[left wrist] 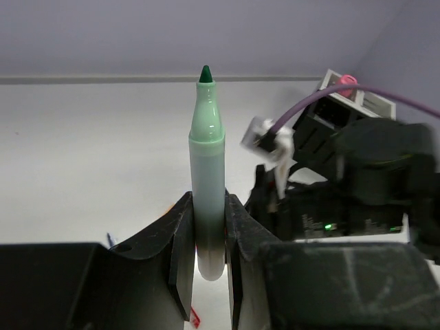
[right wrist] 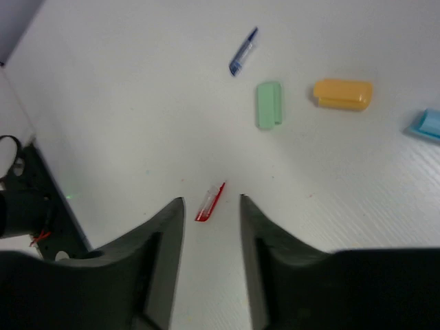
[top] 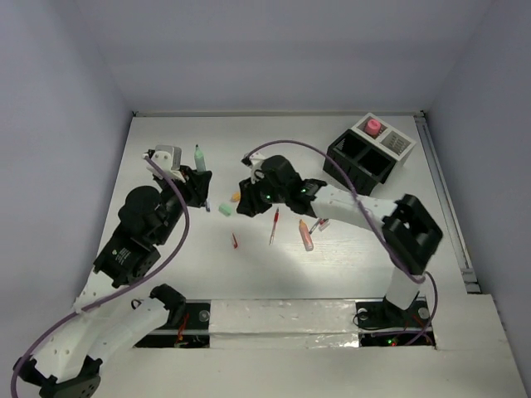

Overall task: Sort the stationery into containers
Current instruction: Pick up the pen cap from the center of the board.

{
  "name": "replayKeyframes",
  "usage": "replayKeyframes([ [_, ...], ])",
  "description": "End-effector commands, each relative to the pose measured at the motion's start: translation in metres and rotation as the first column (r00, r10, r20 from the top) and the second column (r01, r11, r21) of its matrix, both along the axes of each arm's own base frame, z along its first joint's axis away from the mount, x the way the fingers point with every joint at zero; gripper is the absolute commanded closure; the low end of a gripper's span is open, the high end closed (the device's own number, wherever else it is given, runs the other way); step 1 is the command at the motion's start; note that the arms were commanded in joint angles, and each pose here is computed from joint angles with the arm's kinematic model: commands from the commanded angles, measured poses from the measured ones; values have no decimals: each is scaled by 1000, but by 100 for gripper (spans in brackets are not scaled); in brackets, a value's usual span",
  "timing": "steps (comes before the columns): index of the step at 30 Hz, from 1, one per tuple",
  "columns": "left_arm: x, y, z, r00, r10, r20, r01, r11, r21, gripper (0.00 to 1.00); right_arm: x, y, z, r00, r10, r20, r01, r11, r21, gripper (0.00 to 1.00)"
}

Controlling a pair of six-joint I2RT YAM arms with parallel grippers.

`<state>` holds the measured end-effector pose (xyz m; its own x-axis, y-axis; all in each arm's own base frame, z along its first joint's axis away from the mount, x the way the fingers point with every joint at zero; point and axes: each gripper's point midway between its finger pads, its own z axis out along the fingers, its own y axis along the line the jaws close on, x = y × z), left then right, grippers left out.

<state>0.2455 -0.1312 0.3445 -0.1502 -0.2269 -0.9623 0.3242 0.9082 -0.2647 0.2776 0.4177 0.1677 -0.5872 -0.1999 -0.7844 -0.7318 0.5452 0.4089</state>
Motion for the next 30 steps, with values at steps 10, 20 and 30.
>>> replayKeyframes([
  [10, 8, 13, 20, 986, -115, 121, 124, 989, -74, 100, 50, 48, -66, 993, 66, 95, -34, 952, -303, 33],
  [20, 2, 10, 26, 978, -146, 148, 160, 983, -93, 100, 70, 75, -100, 978, 105, 179, -4, 872, -489, 37],
  [30, 2, 10, 27, 978, -144, 150, 159, 983, -91, 100, 69, 75, -126, 983, 97, 155, 2, 843, -537, 46],
])
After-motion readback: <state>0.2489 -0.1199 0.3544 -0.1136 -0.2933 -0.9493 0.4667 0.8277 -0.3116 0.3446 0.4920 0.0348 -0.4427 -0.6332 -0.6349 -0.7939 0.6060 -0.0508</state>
